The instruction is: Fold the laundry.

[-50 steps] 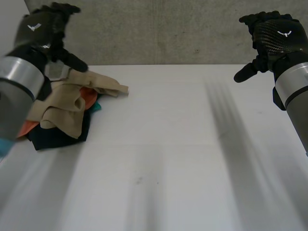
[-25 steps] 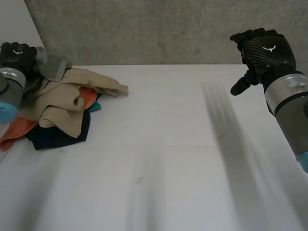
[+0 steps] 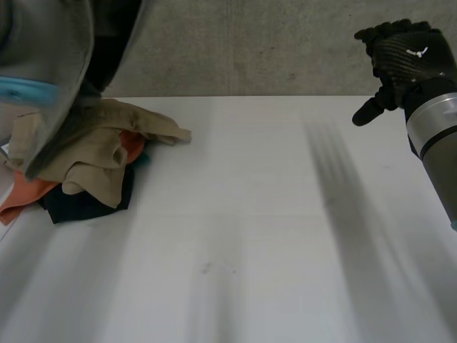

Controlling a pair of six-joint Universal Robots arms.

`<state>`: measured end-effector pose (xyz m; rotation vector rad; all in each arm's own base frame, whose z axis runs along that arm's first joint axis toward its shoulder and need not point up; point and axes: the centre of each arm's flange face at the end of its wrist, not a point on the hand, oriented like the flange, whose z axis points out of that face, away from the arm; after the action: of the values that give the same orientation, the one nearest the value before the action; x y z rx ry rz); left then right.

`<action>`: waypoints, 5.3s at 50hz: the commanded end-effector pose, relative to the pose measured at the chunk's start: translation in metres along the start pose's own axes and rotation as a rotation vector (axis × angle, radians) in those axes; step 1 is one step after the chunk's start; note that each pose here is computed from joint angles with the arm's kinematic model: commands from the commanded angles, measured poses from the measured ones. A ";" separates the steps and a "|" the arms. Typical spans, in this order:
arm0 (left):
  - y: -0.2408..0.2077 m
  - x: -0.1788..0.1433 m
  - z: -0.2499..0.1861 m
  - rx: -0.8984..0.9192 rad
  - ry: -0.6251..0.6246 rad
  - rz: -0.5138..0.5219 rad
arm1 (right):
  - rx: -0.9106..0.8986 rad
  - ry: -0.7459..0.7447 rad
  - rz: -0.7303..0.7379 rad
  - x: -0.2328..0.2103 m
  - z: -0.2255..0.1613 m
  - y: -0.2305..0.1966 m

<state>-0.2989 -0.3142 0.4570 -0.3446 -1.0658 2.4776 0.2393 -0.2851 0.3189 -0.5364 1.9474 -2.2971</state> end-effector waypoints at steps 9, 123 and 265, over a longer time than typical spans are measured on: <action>0.143 0.165 -0.118 -0.470 0.328 -0.242 | 0.032 0.116 -0.008 0.038 0.011 -0.008; 0.194 0.065 -0.232 -0.976 0.096 -0.058 | -0.445 -0.322 -0.177 -0.044 -0.041 0.158; 0.205 0.002 -0.162 -0.683 0.008 0.188 | -0.486 -0.180 -0.234 0.029 0.055 0.166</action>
<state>-0.2982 -0.3613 0.2348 -0.6063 -1.7852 2.3283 0.2012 -0.3995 0.2152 -0.8463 2.2821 -2.0714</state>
